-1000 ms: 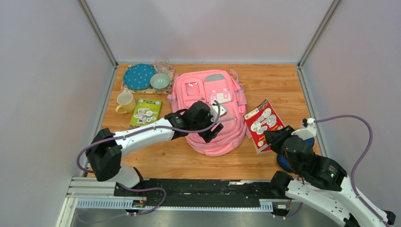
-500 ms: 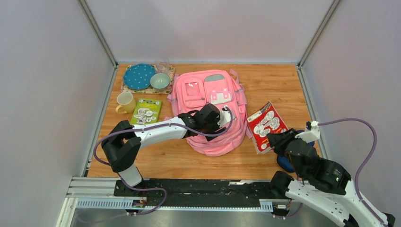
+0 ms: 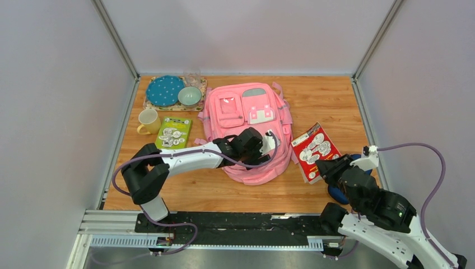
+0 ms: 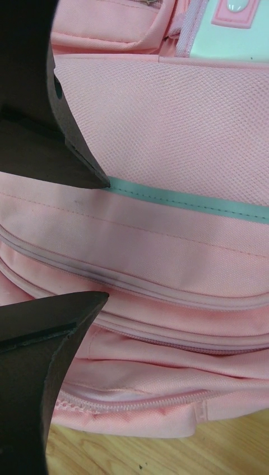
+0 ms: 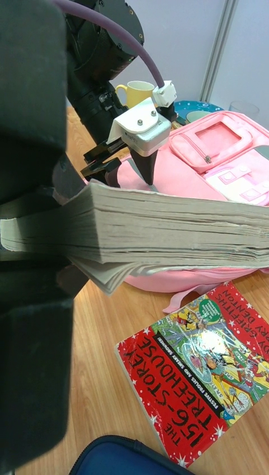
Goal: Pack the student bag
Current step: Place the book in the student bag.
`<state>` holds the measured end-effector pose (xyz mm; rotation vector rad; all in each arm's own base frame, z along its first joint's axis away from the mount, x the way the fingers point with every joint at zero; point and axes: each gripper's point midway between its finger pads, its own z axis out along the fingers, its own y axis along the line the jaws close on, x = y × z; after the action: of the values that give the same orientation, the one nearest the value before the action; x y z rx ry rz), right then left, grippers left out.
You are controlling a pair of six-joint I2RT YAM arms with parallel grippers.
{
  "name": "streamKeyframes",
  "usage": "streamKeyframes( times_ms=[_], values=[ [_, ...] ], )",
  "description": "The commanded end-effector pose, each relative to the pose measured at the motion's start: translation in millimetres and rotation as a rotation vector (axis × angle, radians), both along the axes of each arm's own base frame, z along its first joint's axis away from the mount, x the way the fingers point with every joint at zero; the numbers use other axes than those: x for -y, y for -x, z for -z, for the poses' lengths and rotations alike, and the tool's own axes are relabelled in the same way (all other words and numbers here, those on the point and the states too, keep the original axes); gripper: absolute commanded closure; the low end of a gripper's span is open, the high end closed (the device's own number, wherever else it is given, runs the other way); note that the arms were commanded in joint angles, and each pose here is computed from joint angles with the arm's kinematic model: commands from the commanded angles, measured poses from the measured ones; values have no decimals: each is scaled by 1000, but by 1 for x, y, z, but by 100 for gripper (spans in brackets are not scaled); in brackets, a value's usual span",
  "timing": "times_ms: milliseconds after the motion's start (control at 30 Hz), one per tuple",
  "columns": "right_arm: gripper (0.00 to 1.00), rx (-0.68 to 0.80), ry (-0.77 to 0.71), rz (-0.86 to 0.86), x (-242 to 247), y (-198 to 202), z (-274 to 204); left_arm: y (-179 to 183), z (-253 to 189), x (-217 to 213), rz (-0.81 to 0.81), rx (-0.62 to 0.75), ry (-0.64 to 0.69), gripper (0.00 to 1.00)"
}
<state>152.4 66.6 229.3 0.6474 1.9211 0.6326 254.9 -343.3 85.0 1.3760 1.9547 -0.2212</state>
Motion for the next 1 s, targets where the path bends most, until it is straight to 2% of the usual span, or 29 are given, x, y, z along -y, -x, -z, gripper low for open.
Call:
streamKeyframes(
  times_ms=[0, 200, 500, 567, 667, 700, 767, 800, 967],
  values=[
    [100, 47, -78, 27, -4, -6, -17, 1, -15, 13, 30, 58, 38, 26],
    [100, 42, -81, 19, -6, -6, -15, -9, -8, 7, -6, 96, -18, 24],
    [100, 40, -80, 20, -6, -6, -13, -23, 14, 0, -45, 150, -92, 37],
    [100, 37, -80, 21, -7, -6, -12, -24, 12, -1, -53, 164, -80, 43],
    [100, 34, -80, 25, -6, -6, -10, -26, 7, -4, -72, 192, -62, 60],
    [100, 32, -78, 25, -7, -7, -9, -27, 6, -5, -77, 196, -59, 71],
    [100, 29, -81, 27, -7, -6, -8, -27, 2, -6, -90, 206, -47, 85],
    [100, 27, -83, 27, -7, -6, -7, -28, 0, -6, -92, 208, -45, 100],
    [100, 20, -86, 22, -6, -4, -4, -29, -12, -5, -104, 203, -37, 100]
  ],
)
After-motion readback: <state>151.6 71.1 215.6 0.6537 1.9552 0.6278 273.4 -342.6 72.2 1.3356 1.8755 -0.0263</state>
